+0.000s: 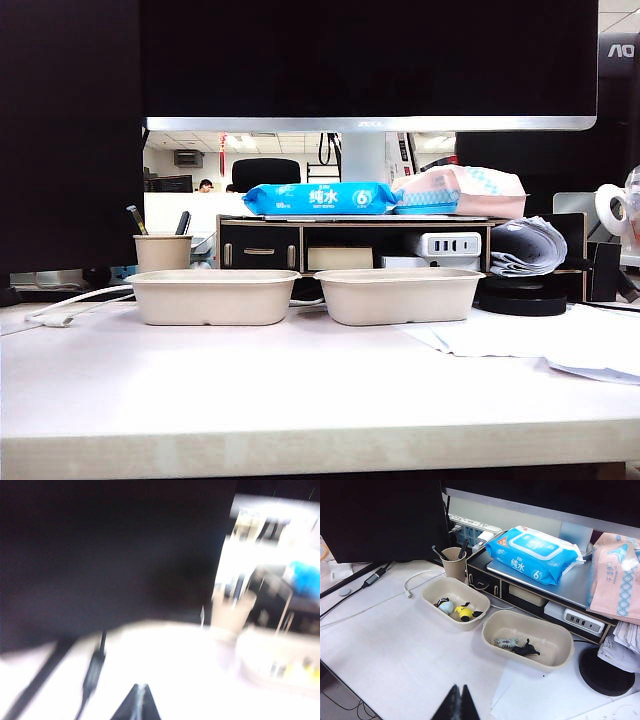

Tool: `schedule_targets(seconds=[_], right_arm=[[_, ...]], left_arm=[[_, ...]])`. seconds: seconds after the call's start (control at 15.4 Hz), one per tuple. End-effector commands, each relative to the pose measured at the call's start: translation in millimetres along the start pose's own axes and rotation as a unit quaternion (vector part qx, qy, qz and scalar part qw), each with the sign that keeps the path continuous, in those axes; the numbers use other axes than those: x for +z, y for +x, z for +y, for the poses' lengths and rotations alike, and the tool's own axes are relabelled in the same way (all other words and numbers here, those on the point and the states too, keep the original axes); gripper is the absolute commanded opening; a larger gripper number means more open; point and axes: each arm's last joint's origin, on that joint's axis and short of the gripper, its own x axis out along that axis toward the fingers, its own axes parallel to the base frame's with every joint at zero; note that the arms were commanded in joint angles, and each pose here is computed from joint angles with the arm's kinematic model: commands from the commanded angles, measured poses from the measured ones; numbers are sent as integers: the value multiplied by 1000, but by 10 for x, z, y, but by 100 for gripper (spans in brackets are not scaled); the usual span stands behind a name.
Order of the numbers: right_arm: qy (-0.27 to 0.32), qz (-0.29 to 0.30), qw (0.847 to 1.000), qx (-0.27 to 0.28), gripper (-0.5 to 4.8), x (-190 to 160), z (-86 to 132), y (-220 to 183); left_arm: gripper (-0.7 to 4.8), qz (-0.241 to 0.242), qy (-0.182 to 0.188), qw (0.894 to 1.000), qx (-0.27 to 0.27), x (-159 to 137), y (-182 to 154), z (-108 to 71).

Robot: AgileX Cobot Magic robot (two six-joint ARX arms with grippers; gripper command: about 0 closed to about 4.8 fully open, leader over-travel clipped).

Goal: Put the dolls with similar sizes into the same paper box, while dolls with different sizes go into separate paper boxes.

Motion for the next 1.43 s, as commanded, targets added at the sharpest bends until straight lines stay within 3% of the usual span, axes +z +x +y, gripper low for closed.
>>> schedule_targets(seconds=[0.07, 0.26, 1.43], right_arm=[[-3, -7, 1000, 1, -5, 17, 4, -10], [-3, -7, 1000, 1, -5, 17, 4, -10], [-3, -7, 1000, 1, -5, 17, 4, -10]], left_arm=[[-5, 23, 8, 1000, -6, -63, 3, -5], [-5, 24, 27, 999, -12, -65, 3, -15], [-5, 30, 38, 999, -20, -78, 2, -19]])
